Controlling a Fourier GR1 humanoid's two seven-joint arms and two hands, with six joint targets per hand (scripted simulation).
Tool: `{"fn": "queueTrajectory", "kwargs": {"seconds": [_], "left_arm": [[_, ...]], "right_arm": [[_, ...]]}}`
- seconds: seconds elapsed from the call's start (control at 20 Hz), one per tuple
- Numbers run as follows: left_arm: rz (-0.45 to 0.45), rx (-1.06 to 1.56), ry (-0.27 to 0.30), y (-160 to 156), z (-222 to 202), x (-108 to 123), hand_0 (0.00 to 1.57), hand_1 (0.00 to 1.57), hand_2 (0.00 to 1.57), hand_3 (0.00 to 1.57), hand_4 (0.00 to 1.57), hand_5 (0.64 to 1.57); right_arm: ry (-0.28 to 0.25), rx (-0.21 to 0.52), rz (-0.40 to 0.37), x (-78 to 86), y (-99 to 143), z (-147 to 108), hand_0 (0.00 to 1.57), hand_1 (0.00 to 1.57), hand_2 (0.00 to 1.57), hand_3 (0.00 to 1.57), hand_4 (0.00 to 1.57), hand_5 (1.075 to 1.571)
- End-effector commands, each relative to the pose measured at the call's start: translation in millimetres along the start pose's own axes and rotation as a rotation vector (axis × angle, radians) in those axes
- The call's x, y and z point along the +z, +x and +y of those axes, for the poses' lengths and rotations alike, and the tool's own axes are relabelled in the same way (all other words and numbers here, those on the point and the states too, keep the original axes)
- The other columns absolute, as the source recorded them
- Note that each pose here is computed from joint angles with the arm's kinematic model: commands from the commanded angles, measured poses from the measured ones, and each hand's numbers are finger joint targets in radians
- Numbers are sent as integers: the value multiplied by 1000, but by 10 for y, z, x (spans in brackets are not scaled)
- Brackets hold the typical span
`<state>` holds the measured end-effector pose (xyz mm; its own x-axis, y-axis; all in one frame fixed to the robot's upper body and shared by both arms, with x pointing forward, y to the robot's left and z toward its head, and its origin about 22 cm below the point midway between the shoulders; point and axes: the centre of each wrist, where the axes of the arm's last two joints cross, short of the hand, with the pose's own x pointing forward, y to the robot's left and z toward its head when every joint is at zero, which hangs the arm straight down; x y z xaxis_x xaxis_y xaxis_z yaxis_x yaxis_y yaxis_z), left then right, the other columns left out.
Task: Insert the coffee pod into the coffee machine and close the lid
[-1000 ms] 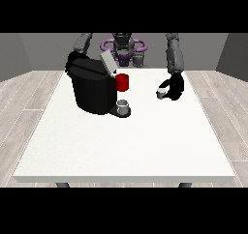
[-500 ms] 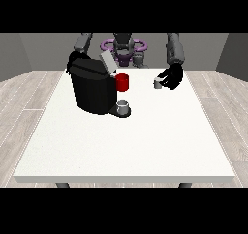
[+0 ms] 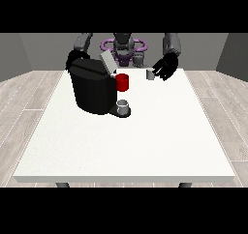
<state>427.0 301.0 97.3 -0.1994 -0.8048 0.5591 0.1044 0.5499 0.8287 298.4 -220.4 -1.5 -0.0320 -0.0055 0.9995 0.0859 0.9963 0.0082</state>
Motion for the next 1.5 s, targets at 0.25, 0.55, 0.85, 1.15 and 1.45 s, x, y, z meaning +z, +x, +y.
{"fn": "queueTrajectory", "kwargs": {"seconds": [0.25,0.55,0.85,1.15,1.45], "left_arm": [[-45,-28,31,394,467,-196,1256,1256,1327,1277,536,1571],[-15,19,135,641,680,-328,1211,1211,1253,1199,507,1571],[-43,-12,155,688,1060,-290,1264,1264,1319,1251,516,1571],[-49,-7,148,774,1033,-350,1262,1262,1297,1237,494,1571],[-70,-37,163,1101,1055,-462,1292,1292,1315,1222,498,1571]], "right_arm": [[-17,8,-20,-88,53,-38,0,0,0,0,494,1571],[38,26,-24,-171,307,31,0,0,0,0,509,1571],[61,31,-86,-81,228,-122,0,0,0,0,520,1571],[35,22,-94,-116,357,88,0,0,0,0,519,1571],[26,13,-145,-345,562,-33,0,0,0,0,530,1571]]}}
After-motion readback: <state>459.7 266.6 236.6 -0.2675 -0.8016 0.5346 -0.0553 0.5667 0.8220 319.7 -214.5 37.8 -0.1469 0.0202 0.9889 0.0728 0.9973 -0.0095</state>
